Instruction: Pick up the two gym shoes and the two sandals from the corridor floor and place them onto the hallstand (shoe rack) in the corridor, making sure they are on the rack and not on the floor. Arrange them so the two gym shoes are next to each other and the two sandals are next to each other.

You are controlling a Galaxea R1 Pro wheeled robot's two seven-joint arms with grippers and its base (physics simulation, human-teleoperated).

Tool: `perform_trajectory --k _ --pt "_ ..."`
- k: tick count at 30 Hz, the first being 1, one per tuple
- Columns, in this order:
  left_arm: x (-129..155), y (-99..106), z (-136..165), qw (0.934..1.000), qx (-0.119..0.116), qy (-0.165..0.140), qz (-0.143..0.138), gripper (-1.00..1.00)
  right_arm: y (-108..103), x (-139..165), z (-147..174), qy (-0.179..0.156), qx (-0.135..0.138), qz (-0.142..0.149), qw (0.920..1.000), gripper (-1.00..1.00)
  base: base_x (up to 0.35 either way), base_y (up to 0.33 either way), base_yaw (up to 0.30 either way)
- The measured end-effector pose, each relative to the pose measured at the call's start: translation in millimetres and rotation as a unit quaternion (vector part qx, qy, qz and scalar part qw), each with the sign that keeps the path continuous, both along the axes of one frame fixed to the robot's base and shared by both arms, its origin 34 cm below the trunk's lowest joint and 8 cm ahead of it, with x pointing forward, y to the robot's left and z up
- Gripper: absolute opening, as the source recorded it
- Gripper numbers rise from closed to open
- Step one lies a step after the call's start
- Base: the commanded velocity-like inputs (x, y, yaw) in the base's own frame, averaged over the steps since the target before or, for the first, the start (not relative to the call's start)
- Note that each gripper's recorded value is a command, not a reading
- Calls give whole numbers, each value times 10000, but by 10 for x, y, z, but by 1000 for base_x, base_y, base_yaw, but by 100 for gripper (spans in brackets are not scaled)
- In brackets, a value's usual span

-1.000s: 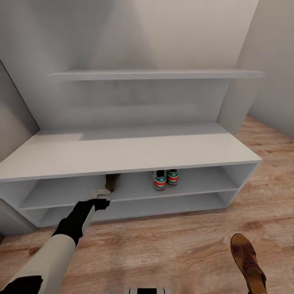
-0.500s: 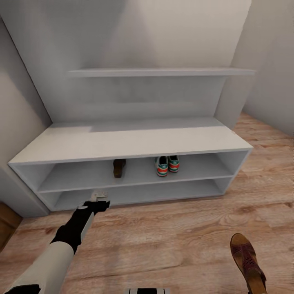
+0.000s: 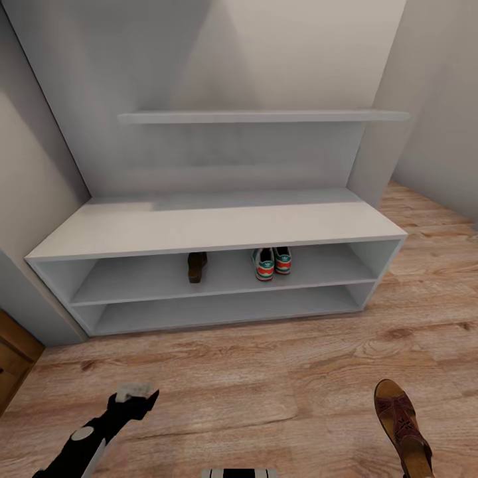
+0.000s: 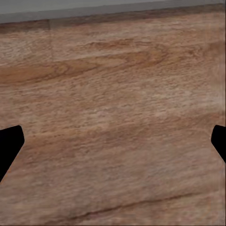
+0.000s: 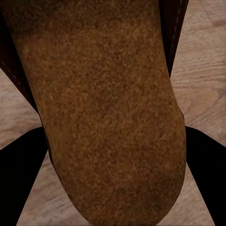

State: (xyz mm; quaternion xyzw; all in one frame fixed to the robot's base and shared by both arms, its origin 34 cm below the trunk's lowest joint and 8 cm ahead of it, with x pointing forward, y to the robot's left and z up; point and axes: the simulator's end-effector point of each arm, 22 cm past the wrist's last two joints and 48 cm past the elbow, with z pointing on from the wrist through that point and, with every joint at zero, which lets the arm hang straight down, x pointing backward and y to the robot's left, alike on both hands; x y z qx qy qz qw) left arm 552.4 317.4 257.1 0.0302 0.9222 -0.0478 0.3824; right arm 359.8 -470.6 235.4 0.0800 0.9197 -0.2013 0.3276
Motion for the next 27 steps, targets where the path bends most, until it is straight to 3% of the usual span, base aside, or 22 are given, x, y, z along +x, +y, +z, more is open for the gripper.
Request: perform_trajectory --k 4,10,12,15,20,27 --pt "-756 -57 -233 9988 -313 134 -340 100 0 2 2 -5 -2 3 10000 -100 0 0 0" --pt "-1373 -82 -377 9981 -377 241 -423 100 2 7 5 -14 -5 12 10000 -100 0 0 0" --pt "-1681 -85 -494 9974 -442 448 -341 100 4 10 5 -16 -7 18 10000 -100 0 0 0" --pt "-1764 -71 -529 9972 -481 512 -258 100 4 10 6 -18 -7 16 10000 -100 0 0 0" --pt "-1753 66 -507 9971 -598 445 154 100 7 12 8 -30 -6 -3 10000 -100 0 0 0" --pt "-1717 283 -466 9967 -568 357 457 100 79 12 -12 -42 46 -16 10000 -100 0 0 0"
